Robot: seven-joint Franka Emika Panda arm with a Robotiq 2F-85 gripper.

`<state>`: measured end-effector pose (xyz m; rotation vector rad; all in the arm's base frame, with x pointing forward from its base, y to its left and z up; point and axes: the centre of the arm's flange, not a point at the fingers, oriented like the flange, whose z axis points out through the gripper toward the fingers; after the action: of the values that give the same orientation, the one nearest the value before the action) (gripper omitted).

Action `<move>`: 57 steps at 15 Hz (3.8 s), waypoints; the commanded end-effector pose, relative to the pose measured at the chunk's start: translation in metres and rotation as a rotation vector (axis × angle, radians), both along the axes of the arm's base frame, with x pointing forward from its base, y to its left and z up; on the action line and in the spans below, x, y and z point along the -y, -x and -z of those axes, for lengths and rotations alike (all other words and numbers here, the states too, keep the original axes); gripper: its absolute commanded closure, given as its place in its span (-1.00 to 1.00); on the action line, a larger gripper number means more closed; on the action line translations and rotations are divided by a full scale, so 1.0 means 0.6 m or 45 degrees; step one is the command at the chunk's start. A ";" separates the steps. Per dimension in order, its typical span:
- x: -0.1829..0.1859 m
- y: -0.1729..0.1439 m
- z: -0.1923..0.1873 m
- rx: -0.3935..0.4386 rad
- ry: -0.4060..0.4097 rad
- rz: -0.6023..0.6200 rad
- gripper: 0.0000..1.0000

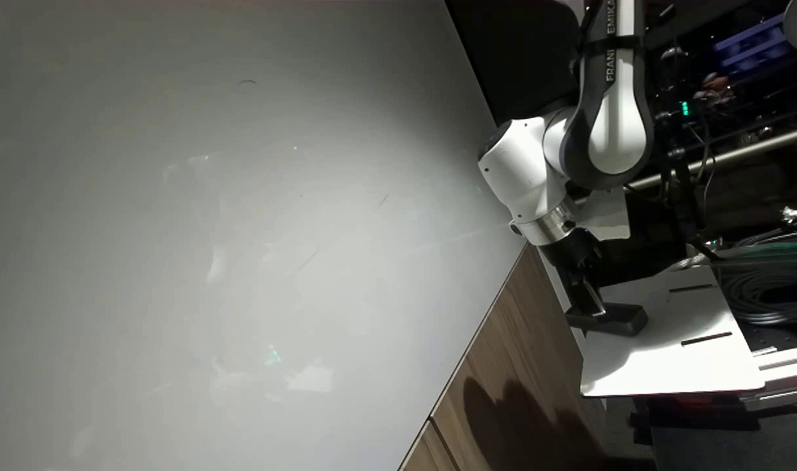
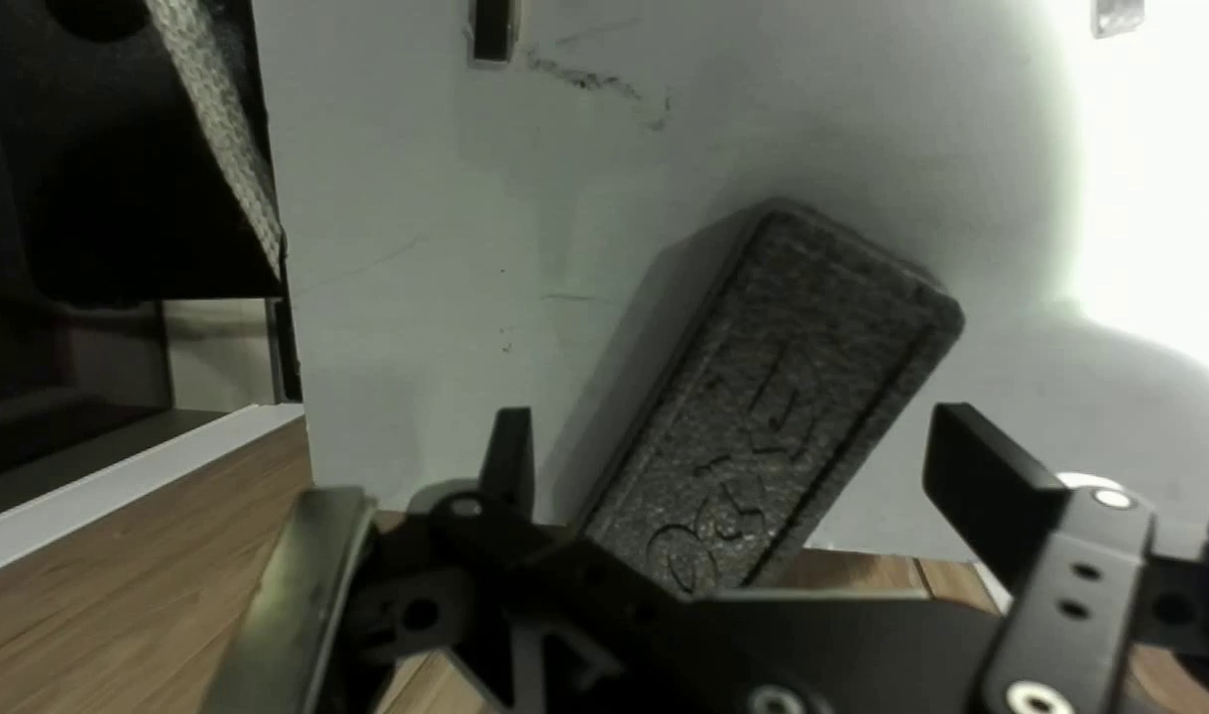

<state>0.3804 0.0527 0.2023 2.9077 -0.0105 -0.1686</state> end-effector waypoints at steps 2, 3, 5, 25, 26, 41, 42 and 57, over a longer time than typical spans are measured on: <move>-0.017 0.020 0.025 0.059 0.075 -0.014 -1.00; -0.021 0.022 0.026 0.067 0.084 -0.016 -1.00; -0.027 0.023 0.026 0.082 0.100 -0.021 -1.00; -0.053 0.029 -0.010 0.141 0.107 -0.047 -1.00; -0.050 0.029 -0.007 0.142 0.109 -0.045 -1.00; -0.013 0.041 0.022 0.110 0.145 0.002 -1.00; -0.006 0.041 0.022 0.110 0.145 0.014 -1.00; -0.010 0.033 -0.016 0.149 0.121 0.041 -1.00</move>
<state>0.3660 0.0529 0.1927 2.8016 -0.0962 -0.0703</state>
